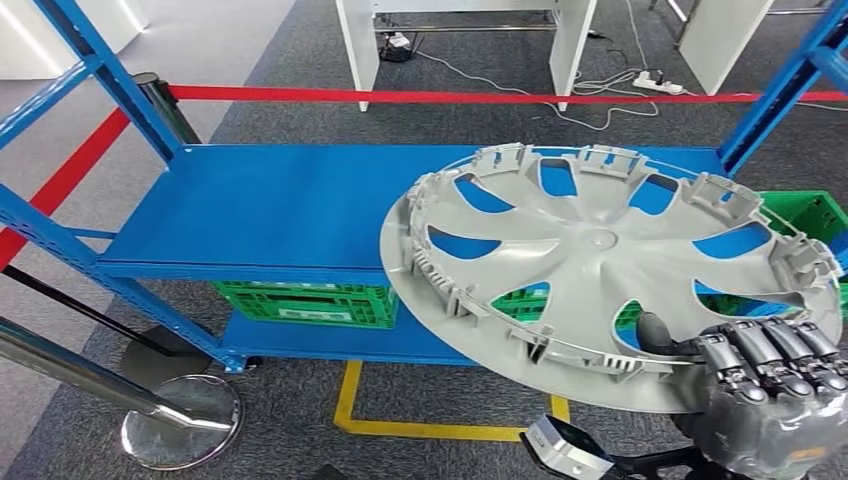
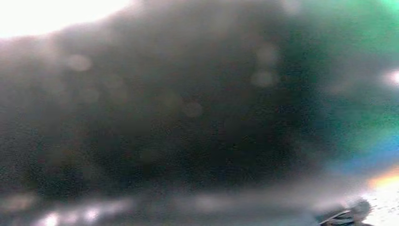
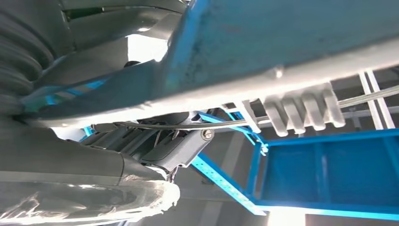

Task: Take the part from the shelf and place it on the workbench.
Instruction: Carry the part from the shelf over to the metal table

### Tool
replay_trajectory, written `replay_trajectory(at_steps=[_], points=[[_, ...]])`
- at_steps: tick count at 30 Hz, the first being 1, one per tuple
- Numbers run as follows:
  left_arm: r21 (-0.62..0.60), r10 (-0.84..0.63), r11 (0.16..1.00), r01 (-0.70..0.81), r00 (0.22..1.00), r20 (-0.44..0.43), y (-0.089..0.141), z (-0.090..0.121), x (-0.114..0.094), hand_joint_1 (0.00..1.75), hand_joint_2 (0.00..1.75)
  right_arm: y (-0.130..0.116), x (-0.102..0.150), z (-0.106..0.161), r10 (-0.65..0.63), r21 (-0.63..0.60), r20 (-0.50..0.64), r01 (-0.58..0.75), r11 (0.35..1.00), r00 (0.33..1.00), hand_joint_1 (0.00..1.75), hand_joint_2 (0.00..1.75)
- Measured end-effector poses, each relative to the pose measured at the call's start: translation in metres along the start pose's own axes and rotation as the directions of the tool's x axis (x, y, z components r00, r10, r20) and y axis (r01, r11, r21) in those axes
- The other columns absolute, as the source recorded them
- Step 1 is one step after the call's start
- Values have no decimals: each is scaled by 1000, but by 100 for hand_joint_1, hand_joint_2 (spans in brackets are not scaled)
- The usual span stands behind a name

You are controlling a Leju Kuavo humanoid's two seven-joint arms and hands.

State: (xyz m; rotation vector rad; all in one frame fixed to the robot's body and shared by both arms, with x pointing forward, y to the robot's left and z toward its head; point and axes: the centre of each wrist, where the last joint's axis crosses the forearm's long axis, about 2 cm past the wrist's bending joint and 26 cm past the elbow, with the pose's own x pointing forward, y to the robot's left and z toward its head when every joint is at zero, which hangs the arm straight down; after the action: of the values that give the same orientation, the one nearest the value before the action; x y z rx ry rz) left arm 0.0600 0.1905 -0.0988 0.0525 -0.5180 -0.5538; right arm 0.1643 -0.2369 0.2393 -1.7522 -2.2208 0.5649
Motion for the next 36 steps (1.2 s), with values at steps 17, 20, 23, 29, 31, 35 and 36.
replay_trajectory(at_steps=[17, 20, 23, 29, 31, 35, 36], points=[[3, 3, 1000, -3, 1000, -4, 7, -2, -2, 0, 0, 11, 7, 3, -39, 26, -22, 40, 999, 999, 175, 175], [4, 8, 1000, -8, 1000, -9, 11, -2, -3, 0, 0, 19, 10, 2, -53, 34, -22, 54, 998, 998, 175, 175], [8, 9, 1000, -9, 1000, -12, 13, -3, -4, 0, 0, 25, 13, 0, -67, 36, -18, 67, 997, 998, 175, 175], [16, 6, 1000, -6, 1000, -22, 17, -3, -8, 0, 0, 33, 16, 2, -82, 58, -12, 82, 995, 997, 175, 175], [17, 6, 1000, -6, 1000, -22, 17, -3, -8, 0, 0, 35, 16, 2, -84, 63, -14, 84, 994, 996, 175, 175], [19, 5, 1000, -5, 1000, -22, 18, -3, -8, 0, 0, 36, 17, 3, -84, 66, -17, 85, 994, 996, 175, 175], [19, 5, 1000, -5, 1000, -22, 18, -3, -8, 0, 0, 36, 17, 3, -84, 66, -17, 85, 994, 996, 175, 175]])
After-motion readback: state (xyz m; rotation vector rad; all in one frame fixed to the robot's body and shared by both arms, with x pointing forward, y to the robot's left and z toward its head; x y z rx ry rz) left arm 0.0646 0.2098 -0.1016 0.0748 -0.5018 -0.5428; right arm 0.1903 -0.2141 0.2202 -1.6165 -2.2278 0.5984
